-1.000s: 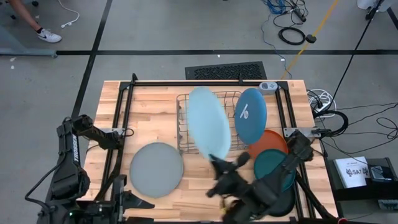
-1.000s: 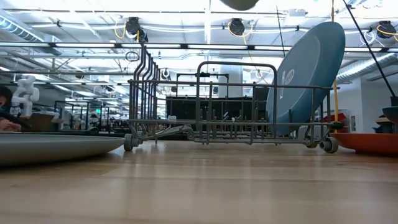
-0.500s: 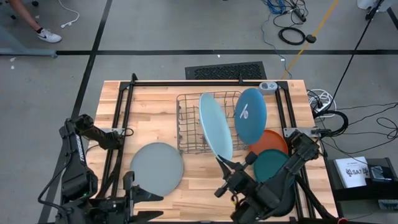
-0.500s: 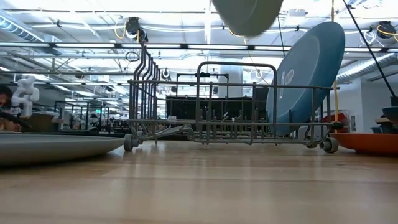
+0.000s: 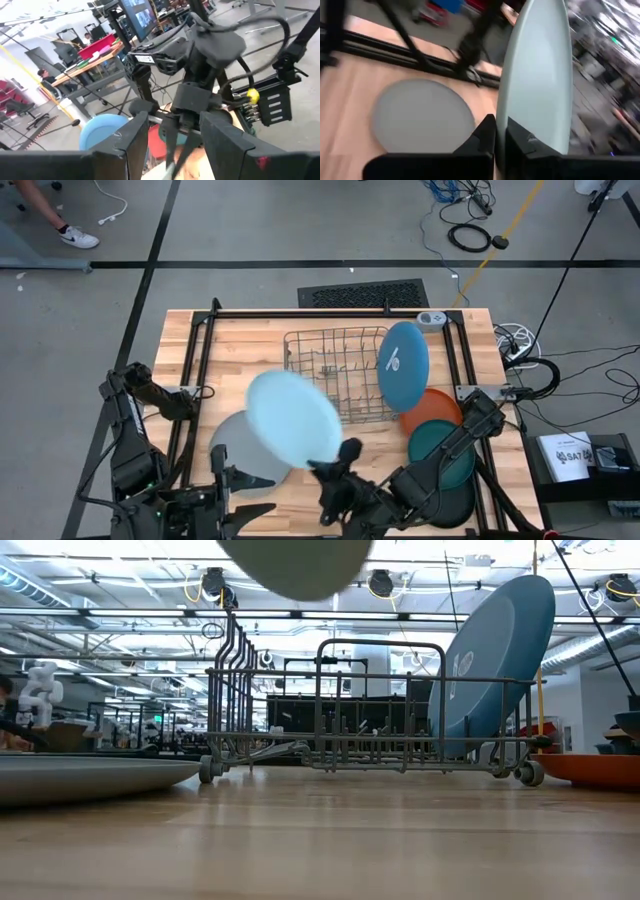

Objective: Sort dishes
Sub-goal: Put the light blue plate into the dish rack

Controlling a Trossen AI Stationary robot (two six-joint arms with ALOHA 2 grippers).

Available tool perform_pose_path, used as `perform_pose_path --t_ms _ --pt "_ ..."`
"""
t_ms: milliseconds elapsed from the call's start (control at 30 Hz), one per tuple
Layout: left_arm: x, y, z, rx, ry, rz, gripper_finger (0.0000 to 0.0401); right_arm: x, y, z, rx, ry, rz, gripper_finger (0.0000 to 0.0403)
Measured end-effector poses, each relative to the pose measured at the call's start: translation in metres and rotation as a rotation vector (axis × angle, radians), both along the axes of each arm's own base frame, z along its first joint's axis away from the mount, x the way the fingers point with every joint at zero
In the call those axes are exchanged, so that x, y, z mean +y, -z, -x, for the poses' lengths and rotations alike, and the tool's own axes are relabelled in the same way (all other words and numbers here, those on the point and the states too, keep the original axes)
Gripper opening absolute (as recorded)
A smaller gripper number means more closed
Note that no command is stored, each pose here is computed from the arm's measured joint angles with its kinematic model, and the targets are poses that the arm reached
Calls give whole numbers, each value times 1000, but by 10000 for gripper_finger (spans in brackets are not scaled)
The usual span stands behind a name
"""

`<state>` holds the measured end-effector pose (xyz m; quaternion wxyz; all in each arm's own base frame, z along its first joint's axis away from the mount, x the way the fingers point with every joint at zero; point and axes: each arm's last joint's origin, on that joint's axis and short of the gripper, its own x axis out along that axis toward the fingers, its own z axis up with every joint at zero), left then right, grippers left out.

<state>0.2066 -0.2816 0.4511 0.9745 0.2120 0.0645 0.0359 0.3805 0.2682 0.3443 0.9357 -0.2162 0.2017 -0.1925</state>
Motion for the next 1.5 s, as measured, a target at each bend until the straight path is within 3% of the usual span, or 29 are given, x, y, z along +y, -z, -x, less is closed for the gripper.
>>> perform_pose_path --t_ms 467,733,867,967,1133,1333,1500 --pt "-2 0 0 8 54 7 178 -30 -22 -49 -153 -403 -181 4" --pt "-7 -7 5 -36 82 -4 178 -74 -3 -74 -269 -374 -290 4" --pt "-11 -11 10 -58 103 -5 178 -96 5 -73 -301 -318 -307 4" --pt "-14 -11 15 -59 113 -5 178 -111 -1 -54 -383 -272 -317 4" --pt "-16 -12 20 -61 114 -6 178 -135 -5 10 -493 -92 -321 4" --pt "-15 -11 18 -60 91 -13 178 -138 -2 106 -634 153 -369 4" --pt "-10 -11 11 -60 69 -16 178 -128 21 149 -657 261 -422 4"
